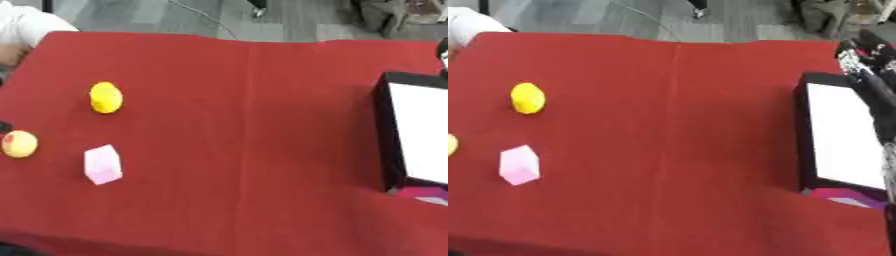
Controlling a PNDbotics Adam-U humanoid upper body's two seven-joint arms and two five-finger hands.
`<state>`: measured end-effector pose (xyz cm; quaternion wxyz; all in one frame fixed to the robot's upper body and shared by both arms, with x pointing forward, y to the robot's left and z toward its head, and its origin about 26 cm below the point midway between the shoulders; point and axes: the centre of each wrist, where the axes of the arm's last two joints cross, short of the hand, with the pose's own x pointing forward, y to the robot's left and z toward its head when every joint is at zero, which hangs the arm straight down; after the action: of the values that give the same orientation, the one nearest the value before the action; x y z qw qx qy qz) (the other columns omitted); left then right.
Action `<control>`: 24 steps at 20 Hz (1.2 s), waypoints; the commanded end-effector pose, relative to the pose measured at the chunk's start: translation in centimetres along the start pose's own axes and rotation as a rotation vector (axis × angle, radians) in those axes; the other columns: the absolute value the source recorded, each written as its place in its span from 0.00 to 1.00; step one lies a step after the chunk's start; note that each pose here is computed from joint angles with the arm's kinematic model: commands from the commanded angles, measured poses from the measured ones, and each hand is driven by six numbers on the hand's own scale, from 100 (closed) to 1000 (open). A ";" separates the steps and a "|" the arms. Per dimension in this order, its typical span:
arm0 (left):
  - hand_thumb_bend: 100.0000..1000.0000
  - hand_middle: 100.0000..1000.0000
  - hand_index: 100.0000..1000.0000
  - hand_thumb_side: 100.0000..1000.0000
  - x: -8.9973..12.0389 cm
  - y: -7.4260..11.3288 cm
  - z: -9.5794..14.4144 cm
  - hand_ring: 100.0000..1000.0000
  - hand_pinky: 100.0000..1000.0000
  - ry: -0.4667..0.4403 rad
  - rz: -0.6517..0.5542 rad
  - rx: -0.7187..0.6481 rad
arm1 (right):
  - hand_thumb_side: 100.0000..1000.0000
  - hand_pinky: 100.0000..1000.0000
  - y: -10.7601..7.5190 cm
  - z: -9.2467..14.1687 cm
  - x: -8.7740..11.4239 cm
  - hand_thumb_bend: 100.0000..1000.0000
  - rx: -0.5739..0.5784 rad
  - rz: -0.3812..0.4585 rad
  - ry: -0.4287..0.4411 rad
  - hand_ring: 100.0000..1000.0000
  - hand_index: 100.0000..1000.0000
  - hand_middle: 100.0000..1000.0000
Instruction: Pick up the objects with one hand, pass them to the other hand, and then place them into the box on the other side of the table.
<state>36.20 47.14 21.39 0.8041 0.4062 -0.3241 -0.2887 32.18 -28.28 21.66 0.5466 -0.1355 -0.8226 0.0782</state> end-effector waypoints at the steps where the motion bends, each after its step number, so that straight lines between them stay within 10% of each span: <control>1: 0.49 0.83 0.88 0.17 -0.1 1.3 0.5 0.93 1.00 0.093 -0.042 -0.014 | 0.57 1.00 -0.6 -0.2 0.8 0.00 -0.007 0.026 -0.028 1.00 1.00 0.97; 24: 0.18 0.79 0.82 0.13 1.4 -3.3 -3.0 0.90 0.96 0.130 -0.101 -0.124 | 0.57 1.00 -0.3 -0.2 0.7 0.00 0.015 0.020 -0.025 1.00 1.00 0.97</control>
<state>38.72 45.20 16.13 0.8094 0.3964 -0.2511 -0.3532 32.19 -28.27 21.67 0.5480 -0.1325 -0.8217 0.0834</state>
